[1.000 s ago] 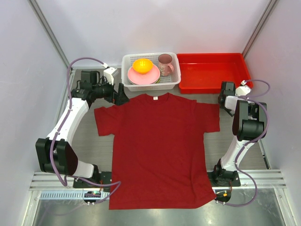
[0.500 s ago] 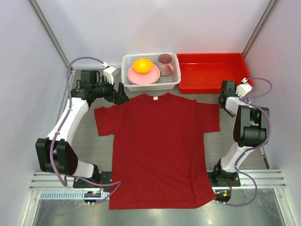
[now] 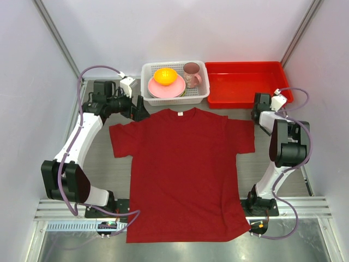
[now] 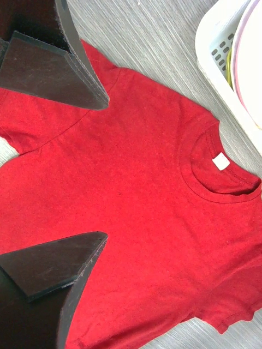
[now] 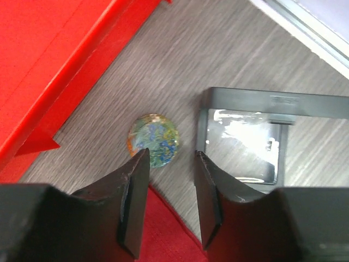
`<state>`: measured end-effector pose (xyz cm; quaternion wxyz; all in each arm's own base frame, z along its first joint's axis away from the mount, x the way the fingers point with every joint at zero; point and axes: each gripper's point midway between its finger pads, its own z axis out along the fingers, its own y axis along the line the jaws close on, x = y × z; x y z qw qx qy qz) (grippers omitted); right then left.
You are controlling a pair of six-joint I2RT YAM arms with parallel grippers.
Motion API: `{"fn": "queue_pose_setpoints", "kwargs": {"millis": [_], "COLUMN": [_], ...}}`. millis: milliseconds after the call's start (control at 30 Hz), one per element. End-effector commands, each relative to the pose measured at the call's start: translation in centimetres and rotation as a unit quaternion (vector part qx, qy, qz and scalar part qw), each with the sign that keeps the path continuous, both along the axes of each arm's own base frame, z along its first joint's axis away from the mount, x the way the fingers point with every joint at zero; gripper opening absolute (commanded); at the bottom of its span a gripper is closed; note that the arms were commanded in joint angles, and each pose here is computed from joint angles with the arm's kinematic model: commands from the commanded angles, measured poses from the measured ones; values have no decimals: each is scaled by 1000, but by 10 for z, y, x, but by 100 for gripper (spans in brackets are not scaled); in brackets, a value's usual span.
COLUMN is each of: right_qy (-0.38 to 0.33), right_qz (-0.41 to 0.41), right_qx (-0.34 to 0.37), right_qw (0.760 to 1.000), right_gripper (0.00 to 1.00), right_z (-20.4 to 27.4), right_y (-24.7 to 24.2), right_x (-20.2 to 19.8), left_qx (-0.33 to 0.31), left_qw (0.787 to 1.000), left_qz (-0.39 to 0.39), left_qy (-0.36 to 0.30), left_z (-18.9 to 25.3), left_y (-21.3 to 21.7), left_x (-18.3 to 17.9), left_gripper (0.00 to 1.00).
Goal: Pin the brooch onto the clothing
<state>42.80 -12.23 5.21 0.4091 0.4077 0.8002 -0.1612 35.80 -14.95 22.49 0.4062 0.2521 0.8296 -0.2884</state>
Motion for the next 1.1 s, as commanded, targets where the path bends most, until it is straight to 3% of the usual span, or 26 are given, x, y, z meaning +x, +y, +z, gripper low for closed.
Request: {"fn": "queue_pose_setpoints", "kwargs": {"millis": [0, 167, 367, 433, 533, 567, 800, 1067], "right_qy": [9, 62, 78, 61, 58, 86, 146, 158], "right_qz": [64, 143, 274, 342, 454, 484, 595, 628], "right_qx": [-27, -50, -91, -79, -41, -37, -45, -3], "right_qw": [998, 987, 954, 934, 888, 870, 789, 762], "right_gripper": [44, 49, 76, 79, 79, 79, 74, 72], "right_z": [7, 3, 27, 43, 57, 53, 58, 46], "right_y": [9, 14, 25, 34, 47, 47, 46, 43], "right_x": [26, 33, 33, 37, 38, 29, 30, 29], "left_qx": [-4, -1, 3, 2, 2, 1, -2, -6], "left_qw": [999, 999, 999, 999, 999, 999, 999, 999], "left_qz": [-10, -12, -11, -12, -12, -12, -15, -23], "left_qy": [-37, -35, -34, -34, -36, -35, -41, -43], "left_z": [25, 24, 25, 25, 26, 25, 25, 29], "left_y": [-3, -3, -1, -2, -1, -1, -1, -2], "left_x": [8, 7, 6, 5, 2, 1, -7, -17], "left_gripper": [98, 98, 98, 98, 98, 98, 98, 98]}}
